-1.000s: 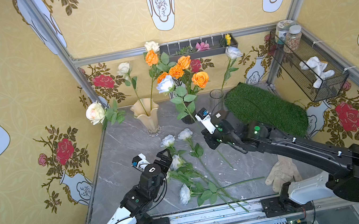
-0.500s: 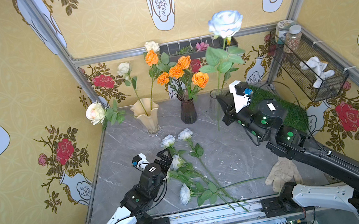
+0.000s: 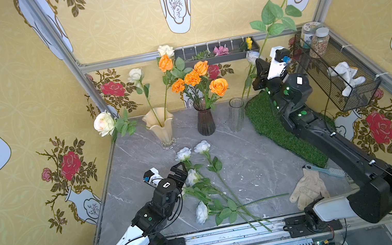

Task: Arrange the flowers in different vases according to their colors
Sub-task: Insert the flower into the vase.

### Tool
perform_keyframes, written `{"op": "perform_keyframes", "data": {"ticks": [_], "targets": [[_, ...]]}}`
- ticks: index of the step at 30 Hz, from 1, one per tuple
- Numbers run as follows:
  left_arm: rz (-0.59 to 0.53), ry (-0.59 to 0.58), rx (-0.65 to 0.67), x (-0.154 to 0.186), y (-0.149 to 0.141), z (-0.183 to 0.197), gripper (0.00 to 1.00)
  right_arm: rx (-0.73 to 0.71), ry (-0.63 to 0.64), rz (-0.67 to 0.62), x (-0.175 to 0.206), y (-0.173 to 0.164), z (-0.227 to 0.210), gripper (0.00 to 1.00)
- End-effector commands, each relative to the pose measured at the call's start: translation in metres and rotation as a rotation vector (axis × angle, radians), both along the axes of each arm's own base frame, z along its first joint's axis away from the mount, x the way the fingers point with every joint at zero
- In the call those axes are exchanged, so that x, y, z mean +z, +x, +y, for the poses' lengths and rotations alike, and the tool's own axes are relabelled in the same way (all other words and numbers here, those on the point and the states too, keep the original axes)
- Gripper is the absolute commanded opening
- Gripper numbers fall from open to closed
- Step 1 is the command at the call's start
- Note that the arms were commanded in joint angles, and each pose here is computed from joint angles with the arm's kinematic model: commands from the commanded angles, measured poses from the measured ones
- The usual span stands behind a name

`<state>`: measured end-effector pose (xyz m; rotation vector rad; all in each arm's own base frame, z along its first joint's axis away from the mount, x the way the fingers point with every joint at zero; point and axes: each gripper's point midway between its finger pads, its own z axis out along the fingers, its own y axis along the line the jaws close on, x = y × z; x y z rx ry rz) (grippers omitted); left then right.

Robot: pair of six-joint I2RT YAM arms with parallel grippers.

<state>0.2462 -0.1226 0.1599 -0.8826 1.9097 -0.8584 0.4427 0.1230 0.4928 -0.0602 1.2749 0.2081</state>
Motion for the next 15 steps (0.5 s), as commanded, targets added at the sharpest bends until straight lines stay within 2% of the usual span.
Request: {"op": "perform_keyframes", "data": {"ticks": [1, 8, 15], "targets": [[-0.020, 0.006, 0.000, 0.005, 0.002, 0.000, 1.00, 0.013, 0.037, -0.101, 0.018, 0.013, 0.002, 0.00], [-0.030, 0.022, -0.003, 0.006, 0.005, 0.000, 1.00, 0.015, 0.037, -0.059, -0.022, 0.055, 0.015, 0.00], [-0.034, 0.030, -0.009, 0.007, 0.008, -0.001, 1.00, 0.020, 0.056, 0.022, -0.078, 0.076, 0.021, 0.00]]}}
